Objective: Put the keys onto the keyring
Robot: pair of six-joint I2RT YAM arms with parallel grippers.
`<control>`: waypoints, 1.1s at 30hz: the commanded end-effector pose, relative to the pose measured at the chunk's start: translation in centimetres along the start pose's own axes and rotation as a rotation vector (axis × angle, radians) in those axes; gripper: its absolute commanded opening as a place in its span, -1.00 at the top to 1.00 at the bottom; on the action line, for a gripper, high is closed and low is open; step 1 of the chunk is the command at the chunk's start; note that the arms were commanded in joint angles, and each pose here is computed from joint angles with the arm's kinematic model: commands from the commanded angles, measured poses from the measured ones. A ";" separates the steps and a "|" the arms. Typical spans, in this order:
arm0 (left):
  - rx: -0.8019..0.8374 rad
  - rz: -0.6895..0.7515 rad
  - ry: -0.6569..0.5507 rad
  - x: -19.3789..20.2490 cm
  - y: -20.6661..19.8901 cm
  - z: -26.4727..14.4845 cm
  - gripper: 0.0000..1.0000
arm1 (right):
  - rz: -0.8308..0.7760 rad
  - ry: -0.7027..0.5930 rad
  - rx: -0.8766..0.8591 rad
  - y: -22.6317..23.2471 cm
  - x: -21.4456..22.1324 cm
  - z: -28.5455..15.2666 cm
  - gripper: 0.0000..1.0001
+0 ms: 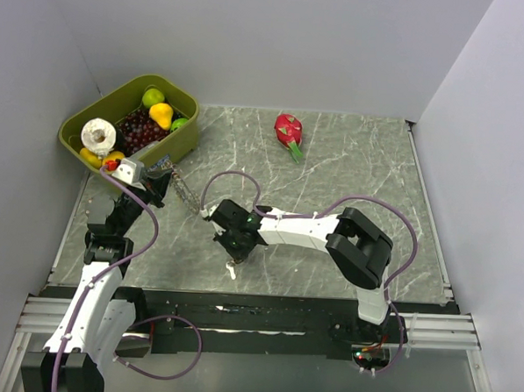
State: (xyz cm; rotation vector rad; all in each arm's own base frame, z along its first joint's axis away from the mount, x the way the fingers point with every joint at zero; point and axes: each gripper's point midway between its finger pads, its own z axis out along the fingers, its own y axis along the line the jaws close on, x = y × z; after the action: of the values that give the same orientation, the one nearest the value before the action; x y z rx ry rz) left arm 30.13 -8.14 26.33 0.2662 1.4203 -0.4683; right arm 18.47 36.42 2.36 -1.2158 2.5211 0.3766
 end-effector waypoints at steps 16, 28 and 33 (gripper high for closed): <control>0.023 0.044 -0.098 -2.7 -0.6 -0.1 0.98 | 0.406 0.036 0.136 -11.4 4.3 -0.5 1.00; 0.037 0.037 -0.098 -2.6 -0.8 0.0 0.98 | 0.308 -0.230 0.010 -9.9 -0.1 -5.6 0.79; 0.041 0.032 -0.099 -2.5 -0.9 0.0 0.98 | 0.215 -0.295 -0.138 -7.4 -1.9 -5.9 0.06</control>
State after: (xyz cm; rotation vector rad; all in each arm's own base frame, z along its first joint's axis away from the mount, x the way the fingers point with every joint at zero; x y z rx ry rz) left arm 29.94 -8.26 25.94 0.2683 1.4221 -0.4774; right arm 24.39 28.15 5.24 -0.7448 2.5609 0.5462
